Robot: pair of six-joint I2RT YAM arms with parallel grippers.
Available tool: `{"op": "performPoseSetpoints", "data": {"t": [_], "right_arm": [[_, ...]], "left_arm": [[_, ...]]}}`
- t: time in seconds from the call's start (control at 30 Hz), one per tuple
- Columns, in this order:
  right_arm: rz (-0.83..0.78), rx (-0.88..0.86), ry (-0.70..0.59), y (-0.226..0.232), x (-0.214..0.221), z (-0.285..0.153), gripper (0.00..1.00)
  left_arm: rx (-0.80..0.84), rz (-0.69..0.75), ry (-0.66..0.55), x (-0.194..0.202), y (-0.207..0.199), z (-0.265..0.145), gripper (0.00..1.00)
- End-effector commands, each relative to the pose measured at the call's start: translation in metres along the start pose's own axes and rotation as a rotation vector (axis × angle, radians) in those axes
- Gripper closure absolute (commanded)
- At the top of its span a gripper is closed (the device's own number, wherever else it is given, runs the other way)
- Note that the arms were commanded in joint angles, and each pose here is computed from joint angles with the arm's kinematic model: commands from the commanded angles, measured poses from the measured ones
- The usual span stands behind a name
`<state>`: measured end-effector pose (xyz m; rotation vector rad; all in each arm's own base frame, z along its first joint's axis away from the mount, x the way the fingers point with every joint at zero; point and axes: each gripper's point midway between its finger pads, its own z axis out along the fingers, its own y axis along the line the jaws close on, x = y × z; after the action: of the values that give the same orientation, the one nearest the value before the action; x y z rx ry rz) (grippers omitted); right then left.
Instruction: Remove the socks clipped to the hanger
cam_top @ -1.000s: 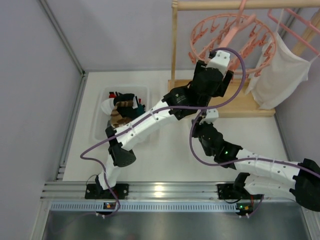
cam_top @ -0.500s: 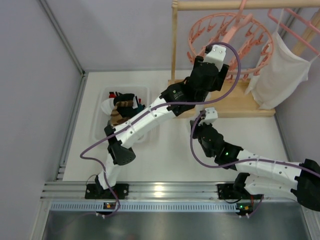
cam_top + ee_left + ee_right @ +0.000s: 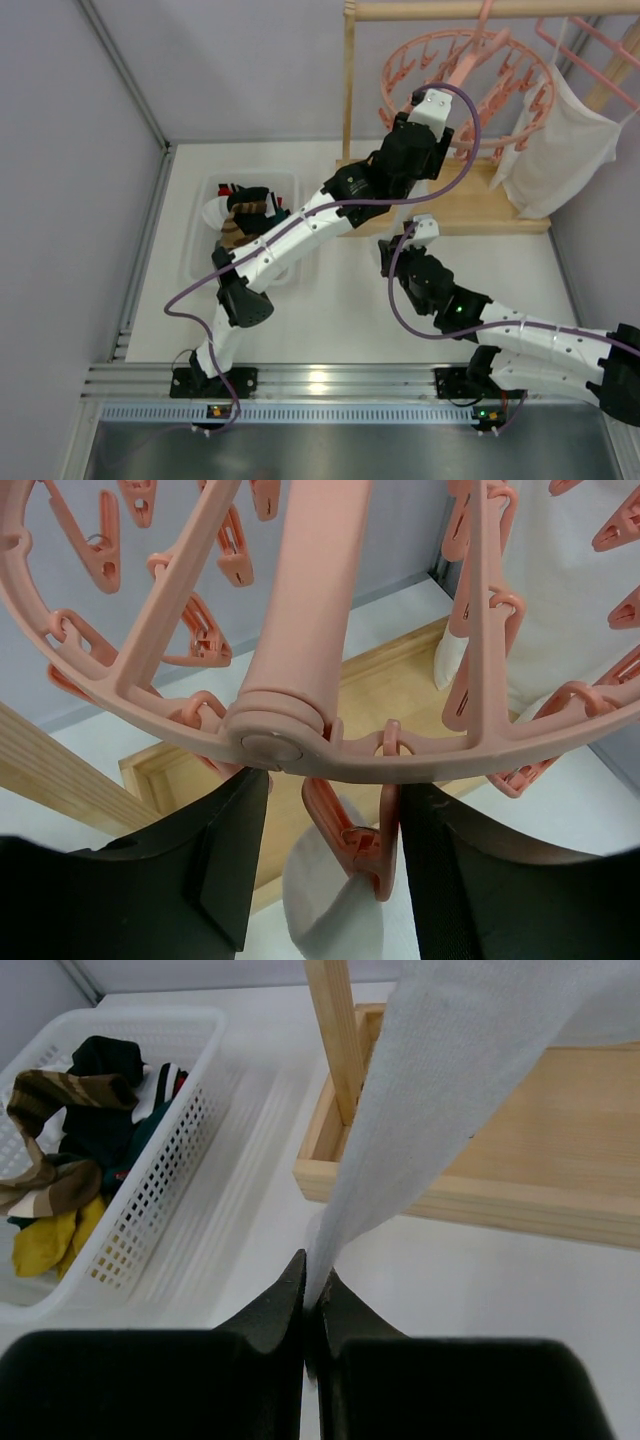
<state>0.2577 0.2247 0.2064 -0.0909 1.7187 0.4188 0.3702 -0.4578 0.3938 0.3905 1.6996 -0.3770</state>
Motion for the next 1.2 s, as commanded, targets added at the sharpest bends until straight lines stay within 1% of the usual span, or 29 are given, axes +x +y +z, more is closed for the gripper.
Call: {"op": "performPoseSetpoints", "data": {"t": [0.0, 0.1, 0.17, 0.2, 0.33, 0.4, 0.43, 0.5, 0.6, 0.67, 0.73, 0.77, 0.8, 0.83, 0.93, 0.97, 1.03, 1.07, 1.1, 1.17], "right_arm": [[0.032, -0.079, -0.035, 0.018, -0.012, -0.005, 1.00], [0.032, -0.093, -0.033, 0.020, -0.012, -0.006, 1.00], [0.030, -0.098, -0.030, 0.021, -0.011, -0.006, 1.00], [0.030, -0.101, -0.029, 0.022, -0.011, -0.006, 1.00], [0.025, -0.105, -0.027, 0.022, -0.009, -0.006, 1.00], [0.022, -0.102, -0.024, 0.021, -0.007, -0.005, 1.00], [0.023, -0.102, -0.022, 0.021, -0.007, -0.005, 1.00], [0.020, -0.102, -0.021, 0.020, -0.006, -0.006, 1.00], [0.018, -0.096, -0.020, 0.018, -0.004, -0.007, 1.00], [0.019, -0.094, -0.014, 0.015, 0.000, -0.008, 1.00], [0.030, -0.103, -0.011, 0.015, 0.002, -0.011, 1.00], [0.025, -0.101, 0.000, 0.011, 0.008, -0.013, 1.00], [0.032, -0.101, 0.006, 0.010, 0.011, -0.014, 1.00], [0.033, -0.101, 0.009, 0.006, 0.014, -0.018, 1.00], [0.051, -0.125, -0.001, 0.003, 0.014, -0.026, 1.00], [0.048, -0.132, 0.007, 0.001, 0.018, -0.029, 1.00], [0.049, -0.151, 0.007, 0.000, 0.018, -0.035, 1.00], [0.046, -0.151, 0.012, -0.001, 0.020, -0.036, 1.00], [0.036, -0.148, 0.020, -0.003, 0.022, -0.038, 1.00], [0.033, -0.144, 0.018, -0.006, 0.022, -0.039, 1.00]], "left_arm": [[0.030, -0.054, -0.080, -0.024, -0.004, 0.003, 0.42], [0.046, -0.061, -0.080, -0.024, -0.008, 0.004, 0.43], [0.049, -0.060, -0.079, -0.022, -0.009, 0.005, 0.46], [0.051, -0.062, -0.081, -0.023, -0.009, 0.005, 0.50], [0.065, -0.069, -0.073, -0.019, -0.013, 0.006, 0.52], [0.062, -0.077, -0.069, -0.017, -0.013, 0.007, 0.58], [0.061, -0.076, -0.068, -0.016, -0.013, 0.008, 0.64], [0.052, -0.079, -0.071, -0.018, -0.011, 0.007, 0.69], [0.034, -0.081, -0.075, -0.019, -0.008, 0.008, 0.80], [0.028, -0.081, -0.078, -0.020, -0.007, 0.007, 0.83], [0.028, -0.079, -0.078, -0.020, -0.006, 0.007, 0.83], [0.026, -0.075, -0.073, -0.018, -0.006, 0.007, 0.82], [0.024, -0.075, -0.073, -0.019, -0.005, 0.006, 0.77], [0.026, -0.074, -0.064, -0.015, -0.005, 0.005, 0.66], [0.018, -0.086, -0.056, -0.013, -0.002, 0.002, 0.50], [0.017, -0.094, -0.062, -0.018, 0.001, -0.004, 0.43], [-0.001, -0.098, -0.045, -0.011, 0.005, -0.006, 0.40], [-0.005, -0.109, -0.056, -0.018, 0.009, -0.012, 0.39], [-0.010, -0.104, -0.041, -0.012, 0.011, -0.013, 0.35], [-0.027, -0.117, -0.052, -0.019, 0.019, -0.024, 0.29]]}}
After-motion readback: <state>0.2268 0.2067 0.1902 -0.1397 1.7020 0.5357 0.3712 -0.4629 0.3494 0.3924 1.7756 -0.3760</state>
